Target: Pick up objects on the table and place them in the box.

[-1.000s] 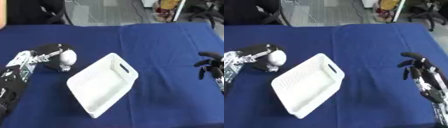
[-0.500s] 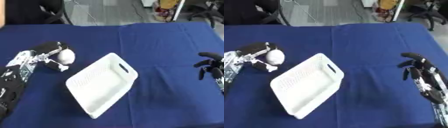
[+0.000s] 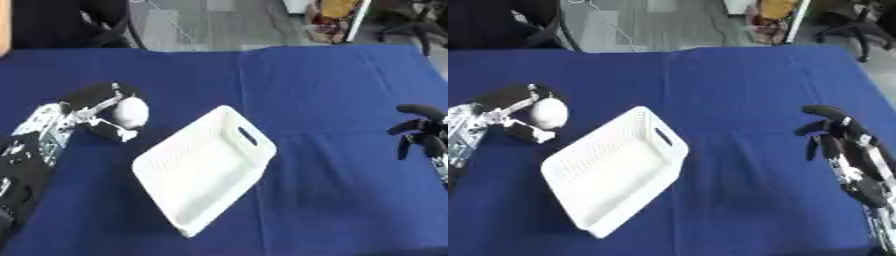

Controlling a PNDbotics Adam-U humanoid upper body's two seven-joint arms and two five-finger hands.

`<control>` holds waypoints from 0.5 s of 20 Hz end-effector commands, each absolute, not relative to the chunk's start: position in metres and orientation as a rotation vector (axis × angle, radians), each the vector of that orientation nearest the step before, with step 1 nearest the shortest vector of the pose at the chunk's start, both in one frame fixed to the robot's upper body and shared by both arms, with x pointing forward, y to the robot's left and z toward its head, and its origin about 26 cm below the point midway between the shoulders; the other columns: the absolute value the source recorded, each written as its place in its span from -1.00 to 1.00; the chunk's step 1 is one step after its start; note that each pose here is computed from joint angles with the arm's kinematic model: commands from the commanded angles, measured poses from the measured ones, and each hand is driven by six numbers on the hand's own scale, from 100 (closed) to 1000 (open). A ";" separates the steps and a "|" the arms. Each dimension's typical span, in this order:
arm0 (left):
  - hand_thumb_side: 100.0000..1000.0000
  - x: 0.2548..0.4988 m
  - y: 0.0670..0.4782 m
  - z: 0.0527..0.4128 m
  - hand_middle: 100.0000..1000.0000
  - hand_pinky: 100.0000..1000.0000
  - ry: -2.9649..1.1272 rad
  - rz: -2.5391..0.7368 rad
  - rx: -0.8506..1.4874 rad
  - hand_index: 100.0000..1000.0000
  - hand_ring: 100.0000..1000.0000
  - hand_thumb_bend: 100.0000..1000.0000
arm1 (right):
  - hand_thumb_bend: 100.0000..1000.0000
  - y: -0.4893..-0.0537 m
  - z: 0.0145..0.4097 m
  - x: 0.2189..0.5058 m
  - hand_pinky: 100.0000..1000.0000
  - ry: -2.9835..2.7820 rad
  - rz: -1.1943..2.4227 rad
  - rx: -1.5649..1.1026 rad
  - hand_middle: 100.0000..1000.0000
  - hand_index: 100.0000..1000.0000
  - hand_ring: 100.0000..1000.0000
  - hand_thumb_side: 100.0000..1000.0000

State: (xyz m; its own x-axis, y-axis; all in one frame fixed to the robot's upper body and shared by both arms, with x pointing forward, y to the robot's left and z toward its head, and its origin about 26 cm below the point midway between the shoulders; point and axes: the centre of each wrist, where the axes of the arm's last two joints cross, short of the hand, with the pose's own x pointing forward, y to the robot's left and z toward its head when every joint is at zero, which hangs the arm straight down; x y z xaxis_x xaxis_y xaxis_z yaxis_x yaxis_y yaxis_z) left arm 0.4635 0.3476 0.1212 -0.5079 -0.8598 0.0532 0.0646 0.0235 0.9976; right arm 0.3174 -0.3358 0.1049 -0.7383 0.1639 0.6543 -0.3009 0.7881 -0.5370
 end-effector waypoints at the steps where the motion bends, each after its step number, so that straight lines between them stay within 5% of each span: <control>1: -0.76 0.464 0.356 0.132 0.18 -0.68 -1.566 -1.574 0.867 0.61 -0.29 -1.00 | -1.00 -0.338 0.114 0.319 -0.47 -2.318 1.026 0.102 0.63 0.76 0.26 0.03; 5: -0.60 0.461 0.359 0.137 0.16 -0.75 -1.617 -1.497 0.836 0.55 -0.34 -1.00 | -1.00 -0.339 0.114 0.319 -0.47 -2.318 1.024 0.100 0.63 0.76 0.26 0.03; 6: -0.42 0.460 0.359 0.139 0.12 -0.89 -1.634 -1.470 0.821 0.45 -0.45 -1.00 | -1.00 -0.339 0.114 0.319 -0.47 -2.318 1.024 0.099 0.63 0.76 0.26 0.03; 10: -0.31 0.451 0.355 0.153 -0.01 -1.00 -1.746 -1.263 0.675 0.24 -0.71 -1.00 | -1.00 -0.338 0.115 0.319 -0.47 -2.319 1.022 0.099 0.63 0.77 0.26 0.03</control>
